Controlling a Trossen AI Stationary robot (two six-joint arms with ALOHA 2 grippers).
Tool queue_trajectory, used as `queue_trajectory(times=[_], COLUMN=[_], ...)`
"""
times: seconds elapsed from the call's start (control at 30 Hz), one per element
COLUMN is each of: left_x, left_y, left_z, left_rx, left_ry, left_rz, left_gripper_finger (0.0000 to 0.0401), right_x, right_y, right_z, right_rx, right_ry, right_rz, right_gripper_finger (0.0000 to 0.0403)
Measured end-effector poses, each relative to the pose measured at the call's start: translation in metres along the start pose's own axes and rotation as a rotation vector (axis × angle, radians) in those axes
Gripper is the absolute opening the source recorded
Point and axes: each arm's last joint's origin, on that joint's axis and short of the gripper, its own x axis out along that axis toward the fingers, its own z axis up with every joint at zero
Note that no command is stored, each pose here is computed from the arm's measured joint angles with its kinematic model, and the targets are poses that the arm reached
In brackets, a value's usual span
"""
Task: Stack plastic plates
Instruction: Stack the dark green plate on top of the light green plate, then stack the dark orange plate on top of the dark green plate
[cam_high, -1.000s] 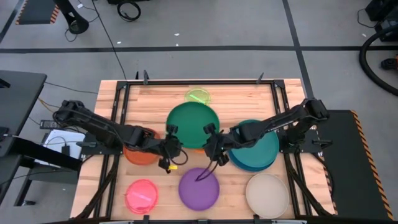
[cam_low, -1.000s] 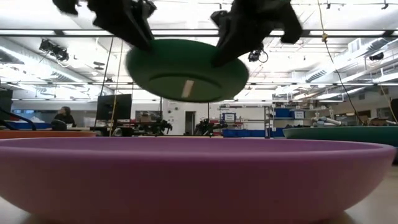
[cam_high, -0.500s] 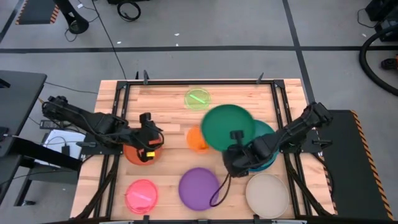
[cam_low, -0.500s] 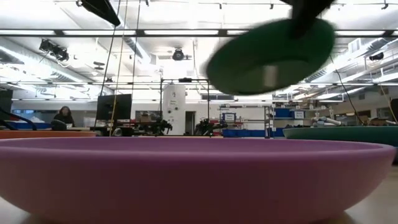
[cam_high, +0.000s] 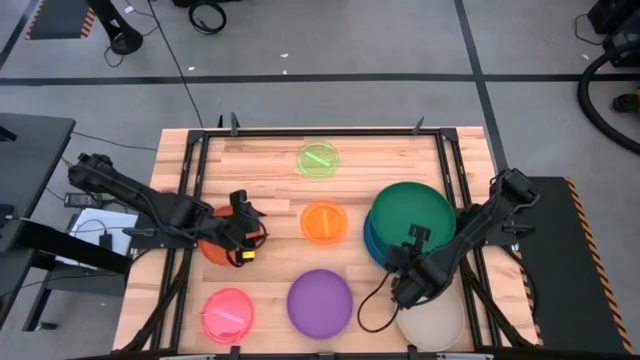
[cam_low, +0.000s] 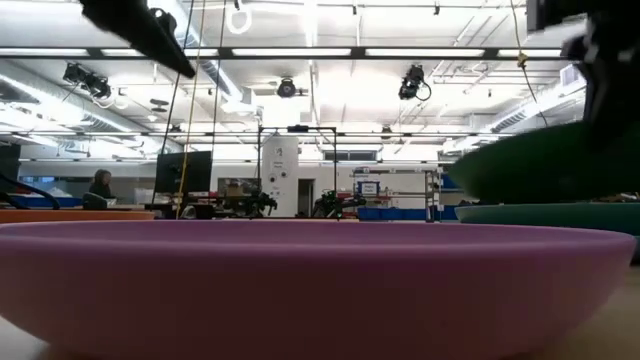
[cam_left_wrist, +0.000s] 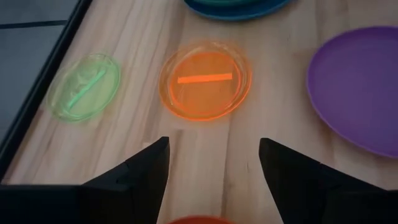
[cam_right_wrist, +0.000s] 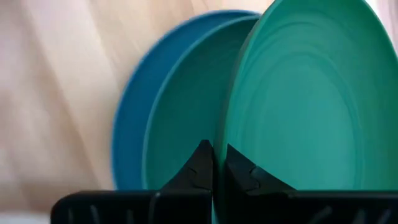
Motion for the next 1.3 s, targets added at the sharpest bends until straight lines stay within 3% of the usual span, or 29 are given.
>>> queue_trajectory(times=[0.27, 0.47, 0.8, 1.07, 1.3], left_x=[0.016, 0.017, 0.018, 0.029, 0.03], left_y=[-0.003, -0.005, -0.005, -0.013, -0.01], left_z=[-0.021, -0.02, -0.019, -0.023, -0.054], left_rx=[0.013, -0.003, 0.026, -0.081, -0.347], left_ry=[0.018, -0.009, -0.016, -0.057, 0.188], left_rz=[0.011, 0.001, 0.002, -0.019, 0.098], left_gripper_finger=[0.0253, 0.0253, 0.0253, 0.0253, 0.0251], right_x=[0.02, 0.021, 0.011, 0.015, -0.019], right_y=[0.004, 0.006, -0.002, -0.005, 0.005], right_z=[-0.01, -0.01, 0.002, 0.011, 0.016], right_rx=[-0.028, -0.061, -0.08, -0.037, -0.051], right_ry=[-0.008, -0.016, -0.059, -0.067, -0.217], right_rz=[0.018, 0.041, -0.034, -0.03, 0.047], right_gripper_finger=[0.0023, 0.008, 0.0167, 0.017, 0.0169])
